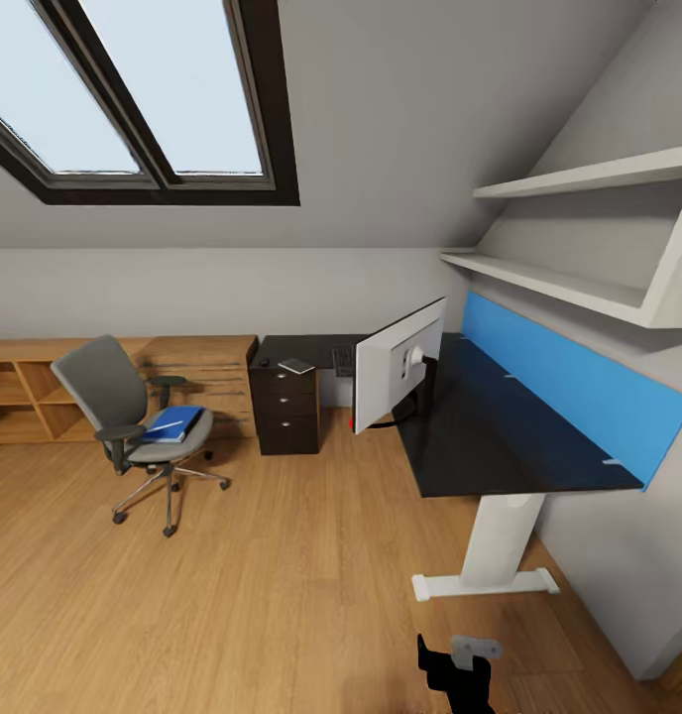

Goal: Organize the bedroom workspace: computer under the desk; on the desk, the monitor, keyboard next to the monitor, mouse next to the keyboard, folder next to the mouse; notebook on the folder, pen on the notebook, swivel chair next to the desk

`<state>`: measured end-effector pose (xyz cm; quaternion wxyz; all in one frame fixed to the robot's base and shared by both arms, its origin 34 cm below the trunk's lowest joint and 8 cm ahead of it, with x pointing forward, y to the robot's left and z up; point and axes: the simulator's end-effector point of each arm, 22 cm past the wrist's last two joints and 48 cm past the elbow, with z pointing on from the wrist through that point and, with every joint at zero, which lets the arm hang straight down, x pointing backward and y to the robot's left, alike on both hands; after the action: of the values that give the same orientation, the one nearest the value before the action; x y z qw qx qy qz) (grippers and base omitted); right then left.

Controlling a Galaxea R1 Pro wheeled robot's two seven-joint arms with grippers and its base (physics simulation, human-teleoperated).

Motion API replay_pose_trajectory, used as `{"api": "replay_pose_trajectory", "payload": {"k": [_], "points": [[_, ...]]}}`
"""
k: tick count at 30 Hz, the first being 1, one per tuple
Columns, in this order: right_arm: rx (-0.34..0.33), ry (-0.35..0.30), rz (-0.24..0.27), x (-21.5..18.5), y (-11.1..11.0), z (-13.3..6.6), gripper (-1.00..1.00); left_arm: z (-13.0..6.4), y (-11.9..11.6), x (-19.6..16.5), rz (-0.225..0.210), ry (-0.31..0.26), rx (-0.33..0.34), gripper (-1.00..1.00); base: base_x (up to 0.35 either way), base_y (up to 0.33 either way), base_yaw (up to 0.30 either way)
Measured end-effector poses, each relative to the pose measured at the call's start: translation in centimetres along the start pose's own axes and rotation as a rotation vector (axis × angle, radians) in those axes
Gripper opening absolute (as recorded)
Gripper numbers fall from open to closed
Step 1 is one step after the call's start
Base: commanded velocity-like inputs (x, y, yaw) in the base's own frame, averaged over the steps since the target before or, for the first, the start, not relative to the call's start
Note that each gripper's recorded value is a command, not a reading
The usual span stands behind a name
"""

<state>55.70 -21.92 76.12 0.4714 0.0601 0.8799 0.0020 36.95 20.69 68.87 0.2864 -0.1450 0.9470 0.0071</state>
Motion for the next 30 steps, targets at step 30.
{"api": "replay_pose_trajectory", "payload": {"k": [30], "points": [[0.148, -0.328, -0.142, -33.1, -3.5, 7.1, 1.00, 0.1, 0.9, -1.2, 0.001, -0.043, -0.009, 1.00, 0.000, 0.000, -0.004]]}}
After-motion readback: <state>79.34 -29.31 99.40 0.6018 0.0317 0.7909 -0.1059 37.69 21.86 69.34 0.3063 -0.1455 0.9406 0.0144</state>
